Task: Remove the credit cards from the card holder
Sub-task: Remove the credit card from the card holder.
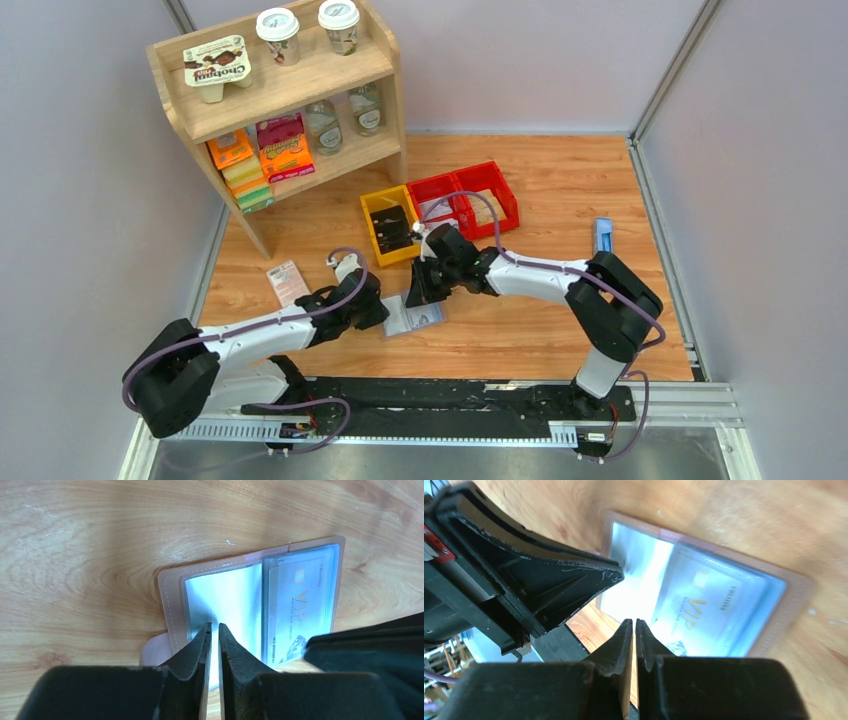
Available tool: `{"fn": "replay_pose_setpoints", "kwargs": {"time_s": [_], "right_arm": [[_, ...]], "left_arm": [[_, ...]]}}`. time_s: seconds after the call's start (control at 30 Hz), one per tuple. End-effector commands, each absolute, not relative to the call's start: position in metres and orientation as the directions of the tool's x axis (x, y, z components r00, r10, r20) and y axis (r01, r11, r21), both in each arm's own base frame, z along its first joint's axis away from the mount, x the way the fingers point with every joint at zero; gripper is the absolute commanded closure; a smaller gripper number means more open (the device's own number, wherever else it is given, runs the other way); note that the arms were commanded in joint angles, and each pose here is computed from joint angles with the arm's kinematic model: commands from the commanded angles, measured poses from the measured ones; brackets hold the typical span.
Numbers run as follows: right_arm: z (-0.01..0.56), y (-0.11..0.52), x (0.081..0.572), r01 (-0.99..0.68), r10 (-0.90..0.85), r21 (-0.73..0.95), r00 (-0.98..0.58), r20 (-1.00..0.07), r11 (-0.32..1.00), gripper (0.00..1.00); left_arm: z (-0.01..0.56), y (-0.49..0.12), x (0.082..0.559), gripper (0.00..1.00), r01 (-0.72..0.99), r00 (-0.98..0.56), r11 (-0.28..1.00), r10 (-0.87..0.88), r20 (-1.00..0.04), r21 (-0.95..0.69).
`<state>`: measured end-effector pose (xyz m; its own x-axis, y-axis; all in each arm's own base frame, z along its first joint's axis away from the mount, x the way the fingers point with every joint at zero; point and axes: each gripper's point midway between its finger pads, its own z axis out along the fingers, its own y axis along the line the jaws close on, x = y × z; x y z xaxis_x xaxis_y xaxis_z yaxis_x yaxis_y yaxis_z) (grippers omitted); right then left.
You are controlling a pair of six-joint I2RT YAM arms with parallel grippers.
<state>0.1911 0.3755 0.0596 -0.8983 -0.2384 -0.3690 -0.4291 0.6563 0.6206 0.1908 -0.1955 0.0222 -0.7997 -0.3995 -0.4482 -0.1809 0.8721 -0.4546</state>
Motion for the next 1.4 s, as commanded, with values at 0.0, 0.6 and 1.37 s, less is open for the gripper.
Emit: {"fn": "replay_pose_setpoints", "kwargs": {"time_s": [0.0, 0.6, 1.37], "right_arm": [[0.065, 0.353, 0.214, -0.423, -0.187, 0.570, -0.885, -0.426, 0.705, 0.91], [0.025, 0.324, 0.209, -0.356, -0.187, 0.532, -0.920, -0.345, 0.768, 0.91], [0.031, 0.317, 0.214, -0.354, -0.169, 0.528, -0.915, -0.366, 0.772, 0.91]], "left_arm": [[0.015, -0.184, 0.185, 0.81, -0.209, -0.790, 0.871, -0.419, -0.448, -0.445], [0.078, -0.220, 0.207, 0.56, -0.110, -0.724, 0.737, -0.519, -0.454, -0.667], [0.040, -0.250, 0.215, 0.53, -0.106, -0.780, 0.710, -0.493, -0.385, -0.696]]}}
